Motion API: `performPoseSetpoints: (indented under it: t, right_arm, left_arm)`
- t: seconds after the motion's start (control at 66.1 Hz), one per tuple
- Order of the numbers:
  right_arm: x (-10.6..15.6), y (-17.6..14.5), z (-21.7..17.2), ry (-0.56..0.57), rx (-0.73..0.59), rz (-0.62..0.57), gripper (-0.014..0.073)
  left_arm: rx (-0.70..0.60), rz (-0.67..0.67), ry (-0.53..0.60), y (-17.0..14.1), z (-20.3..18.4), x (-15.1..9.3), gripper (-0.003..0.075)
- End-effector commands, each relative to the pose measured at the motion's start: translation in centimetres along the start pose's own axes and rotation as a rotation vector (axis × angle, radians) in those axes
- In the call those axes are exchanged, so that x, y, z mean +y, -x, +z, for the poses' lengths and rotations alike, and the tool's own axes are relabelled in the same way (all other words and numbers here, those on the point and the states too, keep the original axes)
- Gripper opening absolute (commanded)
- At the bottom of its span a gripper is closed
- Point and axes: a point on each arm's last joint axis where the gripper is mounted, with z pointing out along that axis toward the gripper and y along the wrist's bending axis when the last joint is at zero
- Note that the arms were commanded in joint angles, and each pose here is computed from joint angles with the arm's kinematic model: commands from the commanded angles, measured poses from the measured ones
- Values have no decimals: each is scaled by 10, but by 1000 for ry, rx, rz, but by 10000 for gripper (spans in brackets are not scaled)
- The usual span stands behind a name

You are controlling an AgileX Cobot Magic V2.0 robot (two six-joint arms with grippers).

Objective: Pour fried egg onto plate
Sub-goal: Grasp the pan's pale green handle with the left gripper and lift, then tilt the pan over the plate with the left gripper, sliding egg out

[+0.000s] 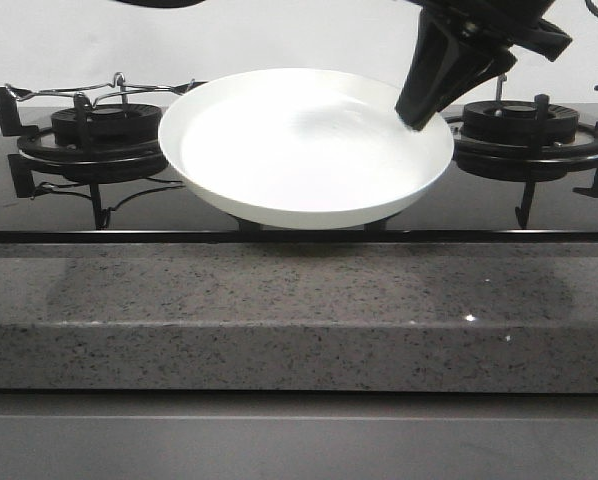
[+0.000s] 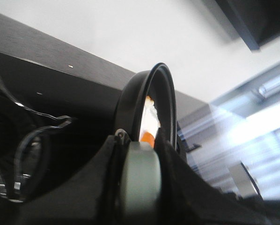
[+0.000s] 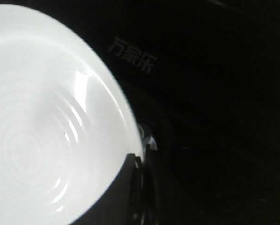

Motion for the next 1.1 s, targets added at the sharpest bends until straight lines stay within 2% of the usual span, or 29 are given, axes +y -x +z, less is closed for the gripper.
performPoseSetpoints:
  t: [0.0, 0.136, 0.424, 0.59, 0.832, 0.984, 1.09]
  right_arm:
    - [7, 10, -19, 8, -91, -6, -66]
    - [7, 10, -19, 8, -91, -6, -66]
    - [7, 10, -19, 8, -91, -6, -66]
    - [7, 10, -19, 8, -91, -6, -66]
    - [7, 10, -19, 8, -91, -6, -66]
    - [7, 10, -19, 8, -91, -6, -66]
    - [7, 10, -19, 8, -91, -6, -66]
  left_arm:
    - [-70, 80, -69, 0, -10, -45, -20]
    - [-34, 209, -9, -17, -9, -67, -20]
    - [-37, 403, 1, -37, -9, -111, -20]
    - [-38, 532, 18, -49, 2, -127, -20]
    - [-86, 805, 12, -65, 18, -153, -20]
    - [-92, 979, 37, -73, 22, -163, -20]
    - [-90, 1047, 32, -78, 24, -169, -20]
